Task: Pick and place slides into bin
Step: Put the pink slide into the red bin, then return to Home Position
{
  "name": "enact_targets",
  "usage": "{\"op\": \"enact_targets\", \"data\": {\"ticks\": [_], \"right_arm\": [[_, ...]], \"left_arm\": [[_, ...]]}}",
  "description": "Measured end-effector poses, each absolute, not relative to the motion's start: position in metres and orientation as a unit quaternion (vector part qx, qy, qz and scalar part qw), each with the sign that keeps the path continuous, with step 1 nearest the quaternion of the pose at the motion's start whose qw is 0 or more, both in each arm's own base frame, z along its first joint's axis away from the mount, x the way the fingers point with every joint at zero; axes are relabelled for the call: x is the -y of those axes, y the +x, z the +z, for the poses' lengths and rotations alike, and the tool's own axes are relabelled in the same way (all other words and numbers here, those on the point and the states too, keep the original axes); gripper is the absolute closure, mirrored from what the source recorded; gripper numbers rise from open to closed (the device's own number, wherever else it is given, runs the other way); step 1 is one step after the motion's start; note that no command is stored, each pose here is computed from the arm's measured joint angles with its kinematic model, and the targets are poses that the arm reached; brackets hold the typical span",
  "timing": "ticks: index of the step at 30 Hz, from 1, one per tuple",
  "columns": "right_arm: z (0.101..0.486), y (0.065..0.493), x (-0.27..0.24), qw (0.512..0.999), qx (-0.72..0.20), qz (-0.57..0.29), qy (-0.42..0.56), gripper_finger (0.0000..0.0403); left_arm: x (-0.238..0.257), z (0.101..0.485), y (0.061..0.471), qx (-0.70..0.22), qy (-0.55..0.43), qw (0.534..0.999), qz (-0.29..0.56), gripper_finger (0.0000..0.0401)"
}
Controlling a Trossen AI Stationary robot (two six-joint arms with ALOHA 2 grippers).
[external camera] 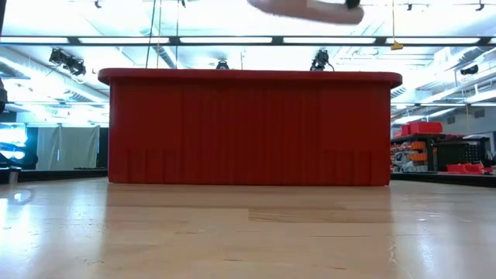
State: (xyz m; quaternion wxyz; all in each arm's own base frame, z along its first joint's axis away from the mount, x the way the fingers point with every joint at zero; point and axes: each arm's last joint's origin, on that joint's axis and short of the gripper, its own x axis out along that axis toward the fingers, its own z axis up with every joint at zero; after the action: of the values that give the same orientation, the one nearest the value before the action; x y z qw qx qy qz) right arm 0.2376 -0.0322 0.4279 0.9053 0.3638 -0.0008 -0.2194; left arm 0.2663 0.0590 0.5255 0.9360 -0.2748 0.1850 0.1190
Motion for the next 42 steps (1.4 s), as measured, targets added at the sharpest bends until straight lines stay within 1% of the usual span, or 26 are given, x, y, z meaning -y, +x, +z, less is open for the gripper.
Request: {"op": "enact_targets", "data": {"ticks": [2, 5, 8, 12, 16, 22, 25, 27, 31, 36, 39, 42], "right_arm": [[0.422, 0.242, 0.056, 0.898, -0.013, -0.226, 0.377, 0.0399], [0.398, 0.254, 0.083, 0.877, -0.068, -0.238, 0.411, 0.0399], [0.373, 0.268, 0.102, 0.861, -0.111, -0.256, 0.425, 0.0399], [0.351, 0.28, 0.121, 0.845, -0.136, -0.268, 0.443, 0.0399], [0.318, 0.287, 0.132, 0.806, -0.193, -0.285, 0.482, 0.0399], [0.277, 0.287, 0.135, 0.748, -0.284, -0.321, 0.507, 0.0399], [0.258, 0.287, 0.136, 0.722, -0.31, -0.314, 0.533, 0.0398], [0.247, 0.285, 0.135, 0.705, -0.324, -0.308, 0.551, 0.039], [0.225, 0.279, 0.134, 0.668, -0.331, -0.331, 0.578, 0.0365], [0.219, 0.273, 0.134, 0.666, -0.336, -0.321, 0.584, 0.0326], [0.224, 0.275, 0.137, 0.68, -0.333, -0.298, 0.581, 0.0301], [0.228, 0.276, 0.139, 0.688, -0.327, -0.297, 0.575, 0.0278]], "left_arm": [[-0.059, 0.528, 0.267, -0.175, -0.264, 0.942, 0.115, 0.0263], [-0.06, 0.531, 0.269, -0.157, -0.259, 0.947, 0.11, 0.0262], [-0.06, 0.533, 0.269, -0.145, -0.256, 0.95, 0.107, 0.0258], [-0.06, 0.534, 0.27, -0.144, -0.242, 0.954, 0.104, 0.0255], [-0.06, 0.534, 0.27, -0.144, -0.236, 0.955, 0.104, 0.0259], [-0.059, 0.534, 0.27, -0.146, -0.231, 0.957, 0.102, 0.0266], [-0.059, 0.534, 0.27, -0.149, -0.212, 0.961, 0.098, 0.0263], [-0.059, 0.533, 0.27, -0.15, -0.208, 0.962, 0.098, 0.0261], [-0.059, 0.533, 0.27, -0.15, -0.207, 0.962, 0.097, 0.0259], [-0.059, 0.533, 0.27, -0.151, -0.207, 0.962, 0.097, 0.0267], [-0.059, 0.533, 0.27, -0.151, -0.208, 0.961, 0.097, 0.027], [-0.059, 0.533, 0.27, -0.151, -0.211, 0.961, 0.097, 0.0269]]}}
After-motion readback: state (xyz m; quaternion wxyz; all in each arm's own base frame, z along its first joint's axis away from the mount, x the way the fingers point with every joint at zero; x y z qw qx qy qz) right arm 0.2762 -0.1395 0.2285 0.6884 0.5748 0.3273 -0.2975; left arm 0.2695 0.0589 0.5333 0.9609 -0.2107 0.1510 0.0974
